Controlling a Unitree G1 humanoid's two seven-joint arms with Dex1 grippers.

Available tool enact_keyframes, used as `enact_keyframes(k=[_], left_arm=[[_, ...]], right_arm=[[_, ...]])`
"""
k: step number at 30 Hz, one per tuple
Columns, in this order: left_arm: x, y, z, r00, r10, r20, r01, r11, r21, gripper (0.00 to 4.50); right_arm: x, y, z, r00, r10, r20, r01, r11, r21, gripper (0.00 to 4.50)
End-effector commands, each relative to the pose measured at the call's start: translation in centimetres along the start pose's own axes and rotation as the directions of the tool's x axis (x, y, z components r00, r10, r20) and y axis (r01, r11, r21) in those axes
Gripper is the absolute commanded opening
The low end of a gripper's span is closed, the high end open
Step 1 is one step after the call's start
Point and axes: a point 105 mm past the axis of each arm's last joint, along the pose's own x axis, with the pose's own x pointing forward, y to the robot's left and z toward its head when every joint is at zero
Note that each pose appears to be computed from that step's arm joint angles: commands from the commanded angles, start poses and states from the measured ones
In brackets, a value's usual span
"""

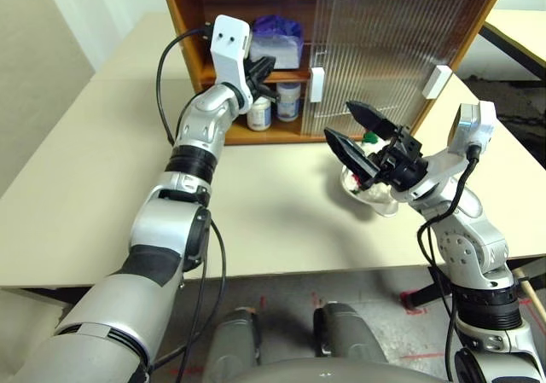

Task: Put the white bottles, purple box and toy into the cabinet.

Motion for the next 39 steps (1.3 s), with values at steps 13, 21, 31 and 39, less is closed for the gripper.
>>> enact_keyframes(k=[13,21,31,39], left_arm=[[-6.3,-4.8,2.3,0.907,-0.397,0.139,0.387,0.917,0.098,1.29],[-7.3,-8.0,1.2,0.849,-0.521,0.09,0.502,0.847,0.172,0.04],[-2.7,-11.1,0.5,0.874,-0.481,0.073,0.456,0.862,0.222,0.04],[0.7,-11.1,0.0,0.923,-0.385,0.011,0.37,0.893,0.258,0.04]], right_arm=[[-0.6,-0.6,0.4,1.0,-0.01,-0.007,0.01,1.0,-0.025,4.5],[-1.5,-1.3,0.5,0.999,-0.047,-0.013,0.047,0.998,-0.034,4.5],[-5.6,-2.6,1.6,0.993,-0.114,-0.033,0.112,0.992,-0.064,4.5],[-6.7,-2.1,2.2,0.997,-0.055,-0.063,0.052,0.998,-0.045,4.5]])
